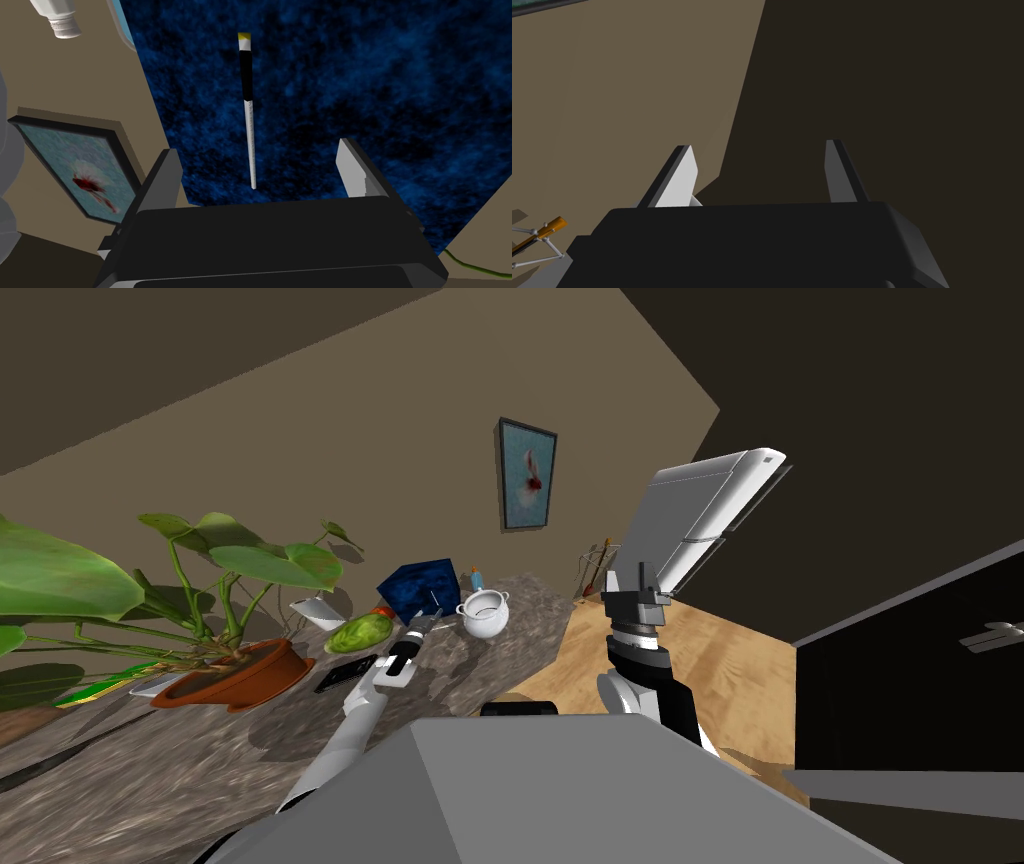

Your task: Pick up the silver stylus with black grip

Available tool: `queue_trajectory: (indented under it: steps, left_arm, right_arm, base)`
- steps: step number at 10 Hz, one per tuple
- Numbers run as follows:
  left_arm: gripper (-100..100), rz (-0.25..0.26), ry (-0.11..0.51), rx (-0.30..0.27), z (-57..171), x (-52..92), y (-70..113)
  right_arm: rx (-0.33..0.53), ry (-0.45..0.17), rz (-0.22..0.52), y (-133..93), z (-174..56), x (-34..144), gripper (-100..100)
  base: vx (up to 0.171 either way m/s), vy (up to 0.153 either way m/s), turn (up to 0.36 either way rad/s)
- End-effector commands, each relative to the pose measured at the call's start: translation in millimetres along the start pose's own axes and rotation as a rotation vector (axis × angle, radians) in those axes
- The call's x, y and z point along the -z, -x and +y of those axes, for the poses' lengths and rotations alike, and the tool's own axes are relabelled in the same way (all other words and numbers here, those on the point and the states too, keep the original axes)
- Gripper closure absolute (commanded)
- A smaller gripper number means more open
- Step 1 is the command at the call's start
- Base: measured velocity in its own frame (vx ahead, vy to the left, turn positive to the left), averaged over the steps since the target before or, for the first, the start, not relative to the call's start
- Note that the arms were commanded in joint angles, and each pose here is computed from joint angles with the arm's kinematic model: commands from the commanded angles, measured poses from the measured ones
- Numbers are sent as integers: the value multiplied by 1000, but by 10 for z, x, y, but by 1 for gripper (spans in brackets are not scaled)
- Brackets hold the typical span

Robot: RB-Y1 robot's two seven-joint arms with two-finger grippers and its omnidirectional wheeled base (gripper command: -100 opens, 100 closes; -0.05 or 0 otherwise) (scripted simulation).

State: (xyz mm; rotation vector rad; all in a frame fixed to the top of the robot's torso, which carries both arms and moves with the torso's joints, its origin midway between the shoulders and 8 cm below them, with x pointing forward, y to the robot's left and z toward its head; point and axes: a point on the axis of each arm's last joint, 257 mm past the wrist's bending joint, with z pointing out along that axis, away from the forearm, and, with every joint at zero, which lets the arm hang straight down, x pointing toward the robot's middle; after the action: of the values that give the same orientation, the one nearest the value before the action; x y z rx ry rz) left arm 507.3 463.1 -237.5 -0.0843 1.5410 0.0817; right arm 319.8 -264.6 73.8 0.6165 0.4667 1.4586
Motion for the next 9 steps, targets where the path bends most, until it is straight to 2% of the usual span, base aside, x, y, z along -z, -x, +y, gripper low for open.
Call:
queue_trajectory:
  steps: [1, 2, 3, 4, 8, 9]
  left_arm:
    - [-100, 0, 0, 0, 0, 0, 0]
    - [0, 1, 4, 1, 11, -6, 1]
    - [-100, 1, 3, 1, 10, -5, 1]
    - [100, 1, 3, 1, 10, -5, 1]
    - [100, 1, 3, 1, 9, -5, 1]
    - [0, 1, 3, 1, 9, -5, 1]
  right_arm:
    - [0, 0, 0, 0, 0, 0, 0]
    - [0, 0, 0, 0, 0, 0, 0]
    - [0, 0, 0, 0, 0, 0, 0]
    - [0, 0, 0, 0, 0, 0, 0]
    - [0, 0, 0, 0, 0, 0, 0]
    - [0, 0, 0, 0, 0, 0, 0]
  base:
    - [17, -24, -6]
    - [0, 0, 0]
    - [0, 0, 0]
    - [0, 0, 0]
    - [0, 0, 0]
    - [0, 0, 0]
